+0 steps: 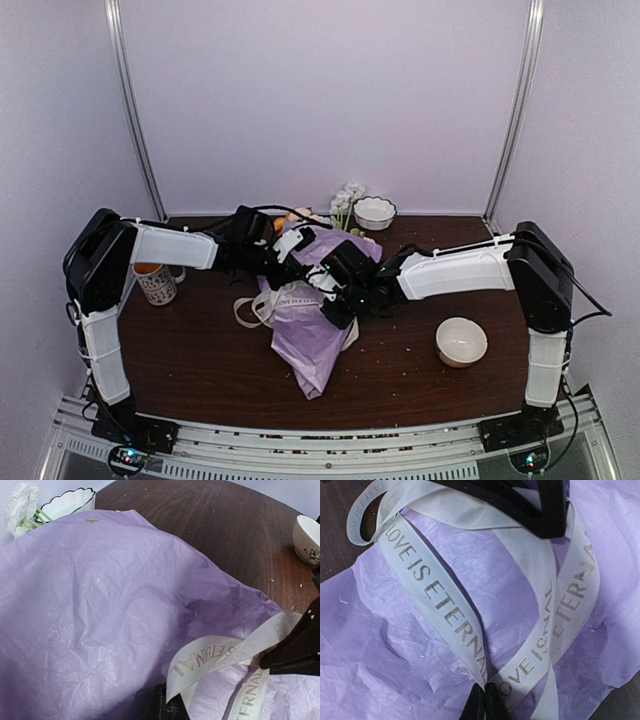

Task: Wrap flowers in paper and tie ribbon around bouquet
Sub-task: Cross the ribbon over the folded bouquet.

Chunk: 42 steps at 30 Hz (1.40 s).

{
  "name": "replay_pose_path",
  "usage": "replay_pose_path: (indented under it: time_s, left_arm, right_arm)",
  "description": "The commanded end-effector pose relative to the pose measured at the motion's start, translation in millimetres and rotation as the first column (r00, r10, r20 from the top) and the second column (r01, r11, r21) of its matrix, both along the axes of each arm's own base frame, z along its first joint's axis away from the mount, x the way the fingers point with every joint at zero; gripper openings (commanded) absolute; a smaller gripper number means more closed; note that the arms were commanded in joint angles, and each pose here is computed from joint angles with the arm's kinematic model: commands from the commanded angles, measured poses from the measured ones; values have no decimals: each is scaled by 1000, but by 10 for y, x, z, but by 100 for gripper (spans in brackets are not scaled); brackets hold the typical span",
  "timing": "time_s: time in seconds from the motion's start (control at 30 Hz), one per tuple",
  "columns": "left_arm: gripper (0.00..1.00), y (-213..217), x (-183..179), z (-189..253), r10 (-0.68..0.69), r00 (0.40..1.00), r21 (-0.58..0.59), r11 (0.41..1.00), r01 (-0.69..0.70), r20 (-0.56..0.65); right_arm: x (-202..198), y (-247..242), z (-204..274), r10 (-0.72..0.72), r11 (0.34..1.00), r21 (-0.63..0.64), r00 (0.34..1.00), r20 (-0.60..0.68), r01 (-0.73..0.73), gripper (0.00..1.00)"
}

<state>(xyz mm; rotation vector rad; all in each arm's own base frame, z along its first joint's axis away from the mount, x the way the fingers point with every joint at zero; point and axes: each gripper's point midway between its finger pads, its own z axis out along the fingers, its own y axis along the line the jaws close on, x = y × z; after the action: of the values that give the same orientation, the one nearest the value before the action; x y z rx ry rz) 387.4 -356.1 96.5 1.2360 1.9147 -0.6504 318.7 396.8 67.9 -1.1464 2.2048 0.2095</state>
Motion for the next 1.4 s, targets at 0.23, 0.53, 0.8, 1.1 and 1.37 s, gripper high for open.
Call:
replay_pose_path:
  time_s: [0.23, 0.53, 0.8, 1.1, 1.37]
  left_arm:
    - [0, 44, -4, -22, -2, 1000, -15, 1000, 2, -28]
    - [42, 33, -41, 277, -8, 1000, -68, 998, 7, -20]
    - [68, 176, -223, 682, -40, 999, -138, 990, 37, -19]
    - [74, 974, -365, 360, 215, 948, -138, 958, -251, -236]
    - [46, 1273, -421, -189, 388, 874, 17, 916, -401, -291]
  right_arm:
    - [-291, 64, 761, 25, 960, 279, 998, -56, -8, 0]
    - [-204, -128, 960, -5, 857, 505, 981, -194, 104, 0]
    - [-39, -118, 864, 16, 800, 576, 953, -303, 170, 0]
    - [-11, -113, 812, 27, 787, 591, 947, -321, 178, 0]
    - [-5, -108, 837, 34, 798, 581, 950, -311, 162, 0]
